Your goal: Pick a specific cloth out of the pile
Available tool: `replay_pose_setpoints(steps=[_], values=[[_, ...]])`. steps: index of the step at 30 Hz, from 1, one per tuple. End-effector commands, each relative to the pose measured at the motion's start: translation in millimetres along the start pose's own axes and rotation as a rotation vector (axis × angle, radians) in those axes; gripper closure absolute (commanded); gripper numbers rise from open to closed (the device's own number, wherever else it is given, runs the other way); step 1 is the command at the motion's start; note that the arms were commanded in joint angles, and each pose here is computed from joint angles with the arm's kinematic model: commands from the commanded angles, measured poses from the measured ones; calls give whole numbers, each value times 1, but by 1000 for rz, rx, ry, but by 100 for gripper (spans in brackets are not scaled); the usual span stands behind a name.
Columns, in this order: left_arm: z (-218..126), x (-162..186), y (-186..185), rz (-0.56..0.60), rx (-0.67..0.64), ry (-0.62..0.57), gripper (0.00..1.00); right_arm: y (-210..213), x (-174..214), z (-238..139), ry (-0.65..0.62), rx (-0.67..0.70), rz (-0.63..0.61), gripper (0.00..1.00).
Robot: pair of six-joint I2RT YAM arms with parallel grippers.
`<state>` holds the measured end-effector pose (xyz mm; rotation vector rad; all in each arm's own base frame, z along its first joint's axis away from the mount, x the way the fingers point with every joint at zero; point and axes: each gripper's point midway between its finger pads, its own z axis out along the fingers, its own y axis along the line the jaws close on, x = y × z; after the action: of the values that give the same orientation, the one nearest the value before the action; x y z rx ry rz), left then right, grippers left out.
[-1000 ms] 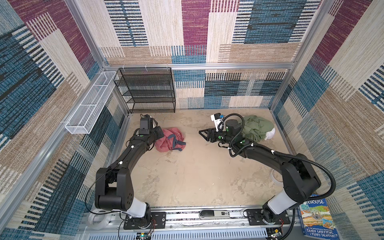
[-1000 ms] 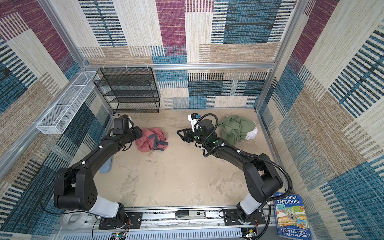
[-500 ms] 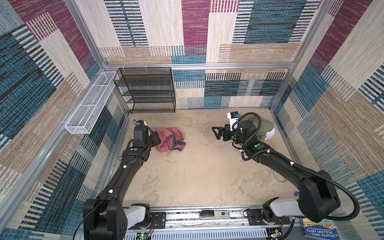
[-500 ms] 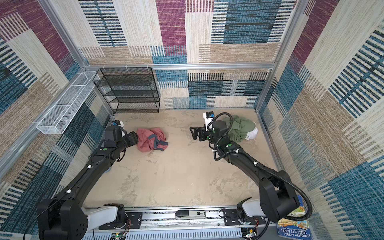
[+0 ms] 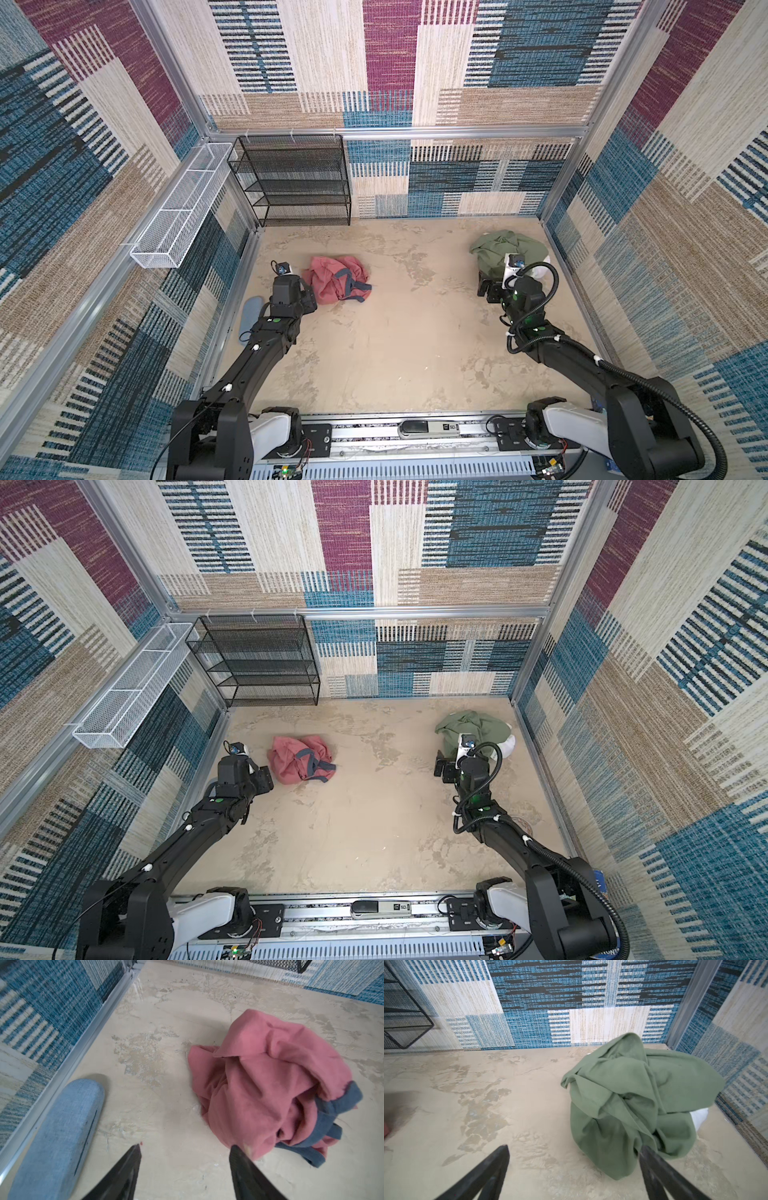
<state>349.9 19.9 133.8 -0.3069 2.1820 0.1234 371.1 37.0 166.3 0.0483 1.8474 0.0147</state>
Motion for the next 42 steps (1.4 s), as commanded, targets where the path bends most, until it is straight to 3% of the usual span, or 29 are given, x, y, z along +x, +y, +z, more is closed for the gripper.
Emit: replay_pose_setpoints(steps=[1, 5, 10, 17, 22, 30, 42], values=[[3, -14, 7, 44, -29, -93, 30, -24, -25, -4, -174, 99, 8, 0], [12, -11, 11, 62, -38, -130, 30, -43, -15, -2, -208, 162, 6, 0], [20, -12, 14, 85, -34, -211, 29, -44, -8, 4, -228, 155, -25, 0], [37, -11, -4, 96, 78, -268, 30, -42, 4, 8, -239, 127, -41, 0], [44, -4, 1, 76, 67, -337, 30, -47, 10, 9, -241, 102, -17, 0], [62, 4, -1, 84, 72, -269, 29, -48, 20, 8, -239, 45, 5, 0], [63, 3, -2, 89, 75, -266, 28, -48, 17, 7, -247, 44, 1, 0]])
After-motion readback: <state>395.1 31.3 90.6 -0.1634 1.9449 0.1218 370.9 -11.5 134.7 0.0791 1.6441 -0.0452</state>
